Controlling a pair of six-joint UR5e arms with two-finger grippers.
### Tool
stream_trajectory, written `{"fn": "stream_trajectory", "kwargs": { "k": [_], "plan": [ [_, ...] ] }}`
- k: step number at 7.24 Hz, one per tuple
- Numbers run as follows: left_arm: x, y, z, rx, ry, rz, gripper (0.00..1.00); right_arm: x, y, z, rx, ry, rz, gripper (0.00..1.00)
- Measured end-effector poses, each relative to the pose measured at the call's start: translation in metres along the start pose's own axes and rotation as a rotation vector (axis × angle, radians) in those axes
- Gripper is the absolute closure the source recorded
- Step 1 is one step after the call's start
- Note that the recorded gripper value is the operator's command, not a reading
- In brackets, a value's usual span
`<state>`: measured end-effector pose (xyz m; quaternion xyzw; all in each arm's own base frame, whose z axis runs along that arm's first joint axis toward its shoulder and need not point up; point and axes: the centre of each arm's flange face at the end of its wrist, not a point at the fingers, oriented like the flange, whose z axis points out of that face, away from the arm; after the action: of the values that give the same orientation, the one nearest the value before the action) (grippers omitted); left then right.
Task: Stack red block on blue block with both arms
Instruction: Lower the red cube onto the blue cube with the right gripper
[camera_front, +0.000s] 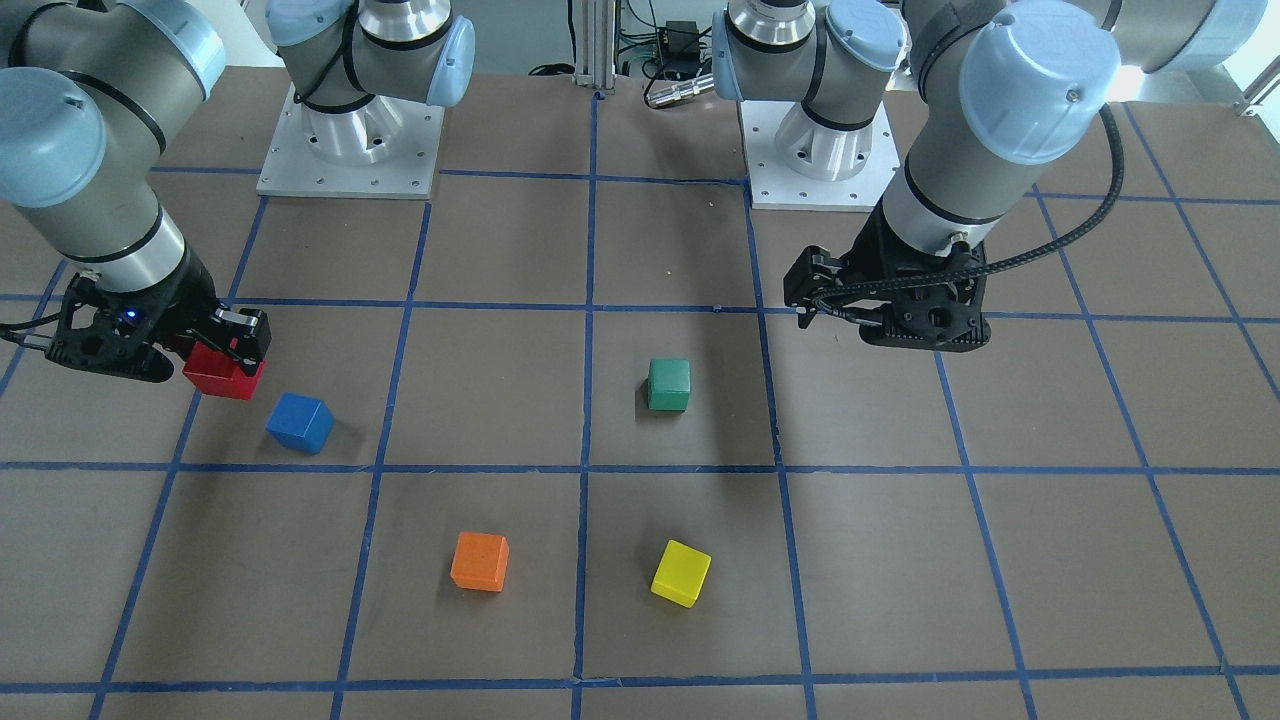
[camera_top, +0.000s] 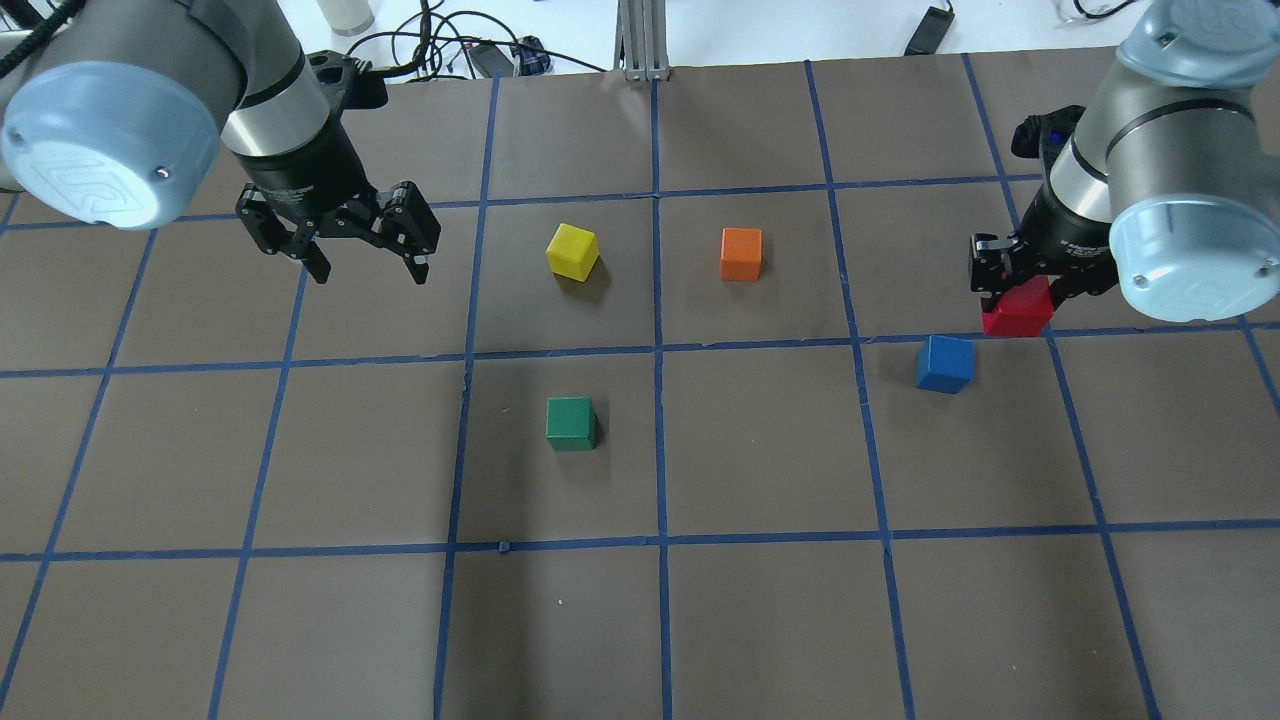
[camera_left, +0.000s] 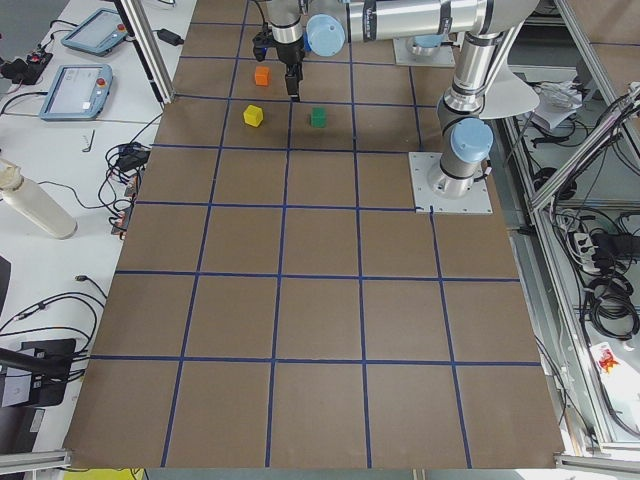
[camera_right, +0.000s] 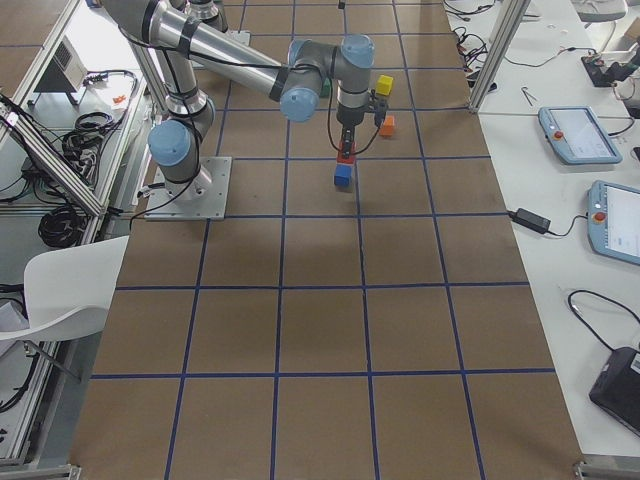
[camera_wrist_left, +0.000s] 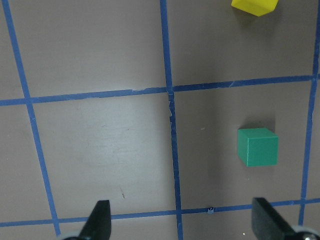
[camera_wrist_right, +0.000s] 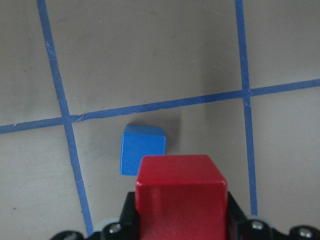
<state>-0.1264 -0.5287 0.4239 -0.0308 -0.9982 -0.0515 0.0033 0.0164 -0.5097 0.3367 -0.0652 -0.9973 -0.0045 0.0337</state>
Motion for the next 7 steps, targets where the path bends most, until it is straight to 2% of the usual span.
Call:
{"fn": "stream_trajectory", "kwargs": {
  "k": [3,5,7],
  "plan": [
    [0.001,-0.001,0.0,0.01,-0.002,0.005,0.0,0.008,0.005,0.013,-0.01,-0.009,0.005,0.88],
    [0.001,-0.001,0.0,0.011,-0.002,0.009,0.0,0.006,0.007,0.024,-0.011,-0.046,0.019,0.88],
    [0.001,-0.001,0.0,0.011,-0.002,0.012,0.0,0.003,0.002,0.043,0.008,-0.062,0.048,0.88]
  ]
}}
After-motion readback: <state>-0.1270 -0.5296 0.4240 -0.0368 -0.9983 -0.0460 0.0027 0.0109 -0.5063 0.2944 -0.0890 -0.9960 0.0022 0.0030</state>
